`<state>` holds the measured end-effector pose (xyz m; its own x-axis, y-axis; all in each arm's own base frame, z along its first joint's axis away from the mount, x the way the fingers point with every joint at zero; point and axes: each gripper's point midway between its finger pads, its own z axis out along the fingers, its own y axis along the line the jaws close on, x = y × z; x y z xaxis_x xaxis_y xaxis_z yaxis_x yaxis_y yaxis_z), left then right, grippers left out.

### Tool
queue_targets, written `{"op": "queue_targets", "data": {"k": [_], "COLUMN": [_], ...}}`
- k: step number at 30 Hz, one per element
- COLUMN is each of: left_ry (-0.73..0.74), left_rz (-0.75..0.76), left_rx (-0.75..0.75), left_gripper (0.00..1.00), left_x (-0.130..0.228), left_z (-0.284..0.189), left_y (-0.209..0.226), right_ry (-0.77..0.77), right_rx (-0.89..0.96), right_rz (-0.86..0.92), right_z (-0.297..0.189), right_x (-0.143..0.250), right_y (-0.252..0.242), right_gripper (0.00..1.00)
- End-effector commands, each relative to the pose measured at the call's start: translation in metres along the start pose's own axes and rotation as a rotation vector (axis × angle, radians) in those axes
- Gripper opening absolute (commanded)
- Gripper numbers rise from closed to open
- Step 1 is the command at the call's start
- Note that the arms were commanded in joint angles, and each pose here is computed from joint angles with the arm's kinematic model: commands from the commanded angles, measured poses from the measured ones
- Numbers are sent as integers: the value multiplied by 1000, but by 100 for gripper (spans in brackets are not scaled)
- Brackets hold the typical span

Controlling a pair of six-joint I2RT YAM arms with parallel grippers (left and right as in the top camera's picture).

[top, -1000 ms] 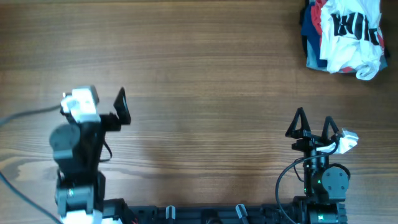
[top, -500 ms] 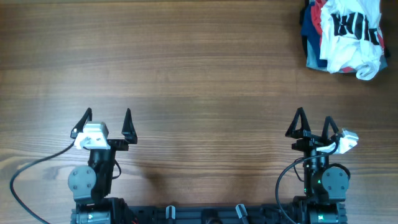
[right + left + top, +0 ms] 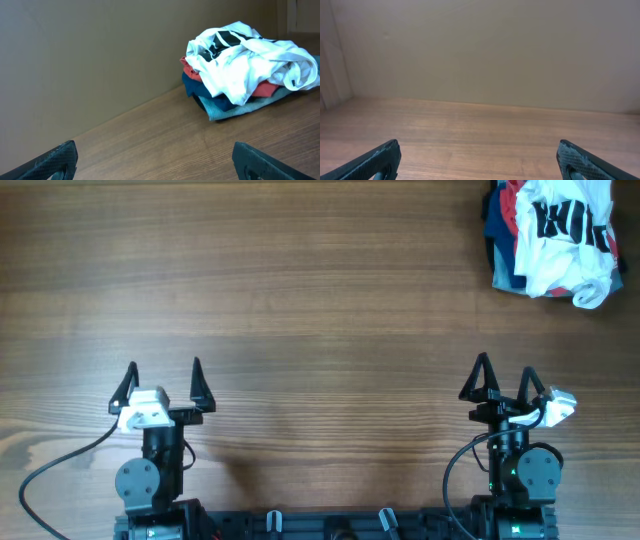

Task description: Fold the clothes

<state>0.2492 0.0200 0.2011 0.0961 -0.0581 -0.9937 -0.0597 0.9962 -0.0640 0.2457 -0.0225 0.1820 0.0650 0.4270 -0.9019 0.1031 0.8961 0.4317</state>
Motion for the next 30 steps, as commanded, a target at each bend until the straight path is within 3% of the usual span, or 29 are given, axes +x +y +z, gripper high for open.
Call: {"op": "queue_targets", "data": {"k": [1,6,16,30], "left_ry": [-20,-27,169,164], "left_rz": [17,17,9,9], "left_rx": [-40,-39,-34,-28], "left_gripper": [100,100,100,100], "left_x": [-2,-4,44,43], "left_z": [-2,-5,-8,-8], "left_y": [7,7,7,6], "right_ry": [4,4,4,4], "right_rx": [9,9,9,9], "right_rz": [9,9,9,9], "right_z": [1,1,1,1], "right_x": [4,4,4,4], "right_y": [-3,-3,-3,-3], "right_gripper": [100,100,100,100]}}
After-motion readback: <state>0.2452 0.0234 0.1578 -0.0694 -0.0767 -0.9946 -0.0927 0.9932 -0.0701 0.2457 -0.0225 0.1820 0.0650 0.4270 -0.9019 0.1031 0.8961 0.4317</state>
